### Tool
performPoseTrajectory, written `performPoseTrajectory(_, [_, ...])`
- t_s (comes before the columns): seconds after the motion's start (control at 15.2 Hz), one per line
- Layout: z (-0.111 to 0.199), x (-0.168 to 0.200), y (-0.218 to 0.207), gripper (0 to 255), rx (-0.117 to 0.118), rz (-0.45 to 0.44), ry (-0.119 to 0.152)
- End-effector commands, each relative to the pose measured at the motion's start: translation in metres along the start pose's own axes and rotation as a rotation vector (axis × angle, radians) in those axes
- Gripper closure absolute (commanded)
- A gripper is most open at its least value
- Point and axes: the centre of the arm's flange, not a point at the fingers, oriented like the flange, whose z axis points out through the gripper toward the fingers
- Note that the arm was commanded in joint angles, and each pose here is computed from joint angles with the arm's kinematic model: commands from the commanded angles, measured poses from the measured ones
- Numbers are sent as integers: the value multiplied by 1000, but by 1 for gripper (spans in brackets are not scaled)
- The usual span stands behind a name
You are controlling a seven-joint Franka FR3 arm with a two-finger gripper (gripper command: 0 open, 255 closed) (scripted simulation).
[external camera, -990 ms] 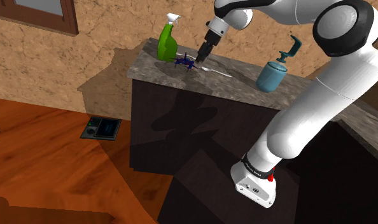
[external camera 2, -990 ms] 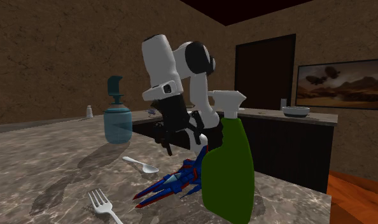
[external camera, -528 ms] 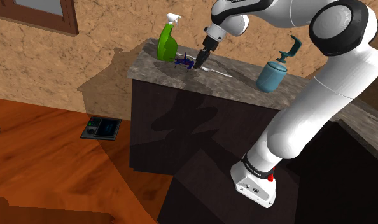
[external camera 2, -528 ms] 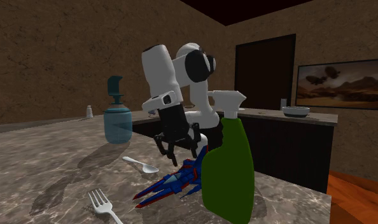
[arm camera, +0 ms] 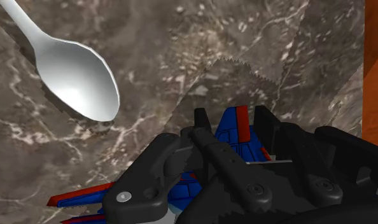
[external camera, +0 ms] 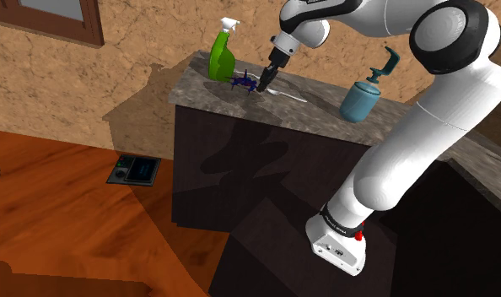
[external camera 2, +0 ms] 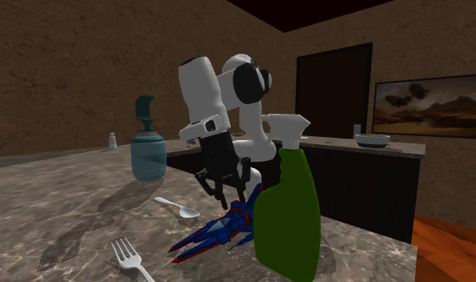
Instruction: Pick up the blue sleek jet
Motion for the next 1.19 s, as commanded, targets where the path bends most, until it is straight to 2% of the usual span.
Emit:
performPoseTrajectory(0.0, [0,-1,0,255,0,0,0])
performPoseTrajectory(0.99, [-75,14,-17,255,0,0,0])
performPoseTrajectory(1.12, [-76,14,-18,255,0,0,0])
